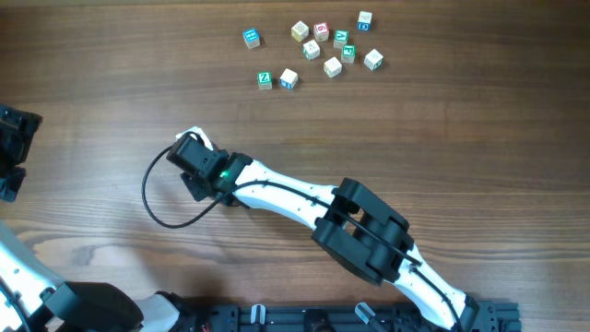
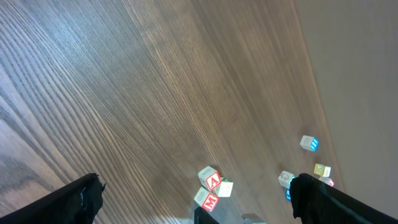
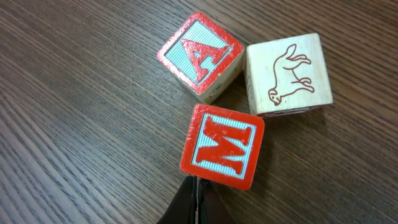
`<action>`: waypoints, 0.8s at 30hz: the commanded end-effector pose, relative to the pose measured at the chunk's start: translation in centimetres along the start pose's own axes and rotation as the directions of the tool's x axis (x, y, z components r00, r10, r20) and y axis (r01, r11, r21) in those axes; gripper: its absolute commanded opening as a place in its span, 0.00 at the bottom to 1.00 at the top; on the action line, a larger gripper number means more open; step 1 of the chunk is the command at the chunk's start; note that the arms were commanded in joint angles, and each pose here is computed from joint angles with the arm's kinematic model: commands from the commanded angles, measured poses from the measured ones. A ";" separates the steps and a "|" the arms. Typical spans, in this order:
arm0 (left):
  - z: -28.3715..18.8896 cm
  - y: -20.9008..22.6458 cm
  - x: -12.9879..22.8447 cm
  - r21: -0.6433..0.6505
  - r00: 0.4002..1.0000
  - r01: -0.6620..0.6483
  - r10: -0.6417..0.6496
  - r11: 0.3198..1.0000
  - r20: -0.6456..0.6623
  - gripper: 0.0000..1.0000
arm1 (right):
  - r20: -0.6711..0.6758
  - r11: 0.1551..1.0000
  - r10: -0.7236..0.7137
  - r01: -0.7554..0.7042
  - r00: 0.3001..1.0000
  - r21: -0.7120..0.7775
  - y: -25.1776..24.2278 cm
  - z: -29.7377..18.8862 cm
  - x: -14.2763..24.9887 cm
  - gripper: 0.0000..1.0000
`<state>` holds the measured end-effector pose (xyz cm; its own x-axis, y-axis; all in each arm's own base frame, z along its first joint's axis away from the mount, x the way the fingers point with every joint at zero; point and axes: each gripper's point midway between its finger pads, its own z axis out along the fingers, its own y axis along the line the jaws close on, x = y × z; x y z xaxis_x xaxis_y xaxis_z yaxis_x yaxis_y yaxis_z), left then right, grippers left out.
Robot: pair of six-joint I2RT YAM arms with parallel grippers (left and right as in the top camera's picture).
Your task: Form a circle
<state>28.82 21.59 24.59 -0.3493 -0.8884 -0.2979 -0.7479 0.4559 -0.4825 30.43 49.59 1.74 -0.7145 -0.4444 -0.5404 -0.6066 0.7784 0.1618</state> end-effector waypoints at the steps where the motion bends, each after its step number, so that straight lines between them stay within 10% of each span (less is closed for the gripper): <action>1: 0.0 0.2 -0.1 -0.006 1.000 -0.019 0.019 1.000 0.006 1.00 | -0.023 1.000 -0.003 0.003 1.000 -0.003 -0.2 0.9 1.0 0.05; 24: 0.0 0.1 -0.2 -0.006 1.000 -0.020 0.020 1.000 0.006 1.00 | -0.112 0.995 0.090 -0.086 0.990 0.048 -1.1 -1.7 2.3 0.04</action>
<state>28.81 21.59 24.59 -0.3494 -0.8885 -0.2976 -0.7480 0.4557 -0.4824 29.38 47.81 0.49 -0.7564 -0.4647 -0.4604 -0.5782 0.8040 0.1386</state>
